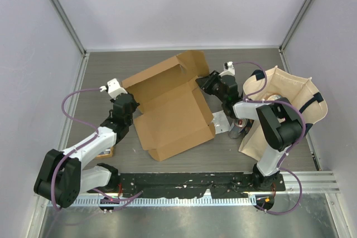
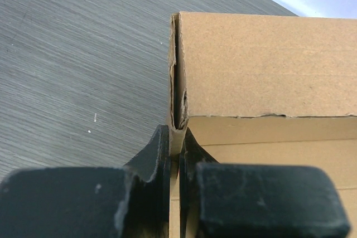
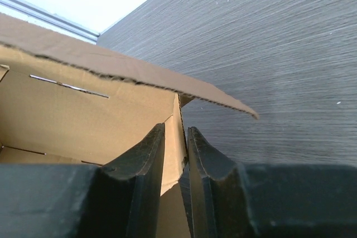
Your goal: Fold the paper box
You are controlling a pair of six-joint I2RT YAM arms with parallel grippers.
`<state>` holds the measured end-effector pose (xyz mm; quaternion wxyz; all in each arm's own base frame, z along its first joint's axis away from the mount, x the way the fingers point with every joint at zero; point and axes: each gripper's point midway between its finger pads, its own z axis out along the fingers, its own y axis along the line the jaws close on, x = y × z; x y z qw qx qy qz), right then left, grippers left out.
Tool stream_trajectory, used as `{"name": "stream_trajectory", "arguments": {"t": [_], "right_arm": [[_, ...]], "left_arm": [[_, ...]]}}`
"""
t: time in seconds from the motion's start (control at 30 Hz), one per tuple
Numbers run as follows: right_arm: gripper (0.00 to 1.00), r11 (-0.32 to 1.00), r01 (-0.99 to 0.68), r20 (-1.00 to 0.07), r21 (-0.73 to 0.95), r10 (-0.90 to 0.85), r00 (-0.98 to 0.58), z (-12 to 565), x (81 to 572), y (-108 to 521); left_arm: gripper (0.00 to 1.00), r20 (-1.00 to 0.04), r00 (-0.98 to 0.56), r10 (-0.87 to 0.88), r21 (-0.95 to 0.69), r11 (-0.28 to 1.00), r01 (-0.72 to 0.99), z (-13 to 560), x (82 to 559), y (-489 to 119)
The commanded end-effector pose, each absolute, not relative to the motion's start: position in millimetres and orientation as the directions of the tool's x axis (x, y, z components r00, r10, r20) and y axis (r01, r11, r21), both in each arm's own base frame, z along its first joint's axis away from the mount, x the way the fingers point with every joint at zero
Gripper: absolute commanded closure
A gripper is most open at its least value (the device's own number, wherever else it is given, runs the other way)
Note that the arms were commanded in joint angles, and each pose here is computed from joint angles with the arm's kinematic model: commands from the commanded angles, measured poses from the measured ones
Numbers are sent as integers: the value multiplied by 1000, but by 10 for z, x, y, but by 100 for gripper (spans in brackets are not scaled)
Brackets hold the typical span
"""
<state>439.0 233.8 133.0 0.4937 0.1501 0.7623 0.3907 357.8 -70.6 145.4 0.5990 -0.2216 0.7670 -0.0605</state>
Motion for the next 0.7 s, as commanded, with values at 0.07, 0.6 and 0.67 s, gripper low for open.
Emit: {"name": "stream_trajectory", "arguments": {"t": [0.07,0.6,0.67], "right_arm": [[69,628,-266,-674,732,608,-420,1723,4345,2547],[64,812,-261,-796,522,355,-490,1420,4260,2956],[60,843,-257,-799,472,286,-529,1266,4246,2981]], "left_arm": [[100,-877,-112,-467,-432,869,-243,1696,3685,-758],[100,-876,-109,-470,-439,870,-226,1766,3702,-792],[100,-875,-109,-471,-440,870,-223,1774,3708,-800]]}}
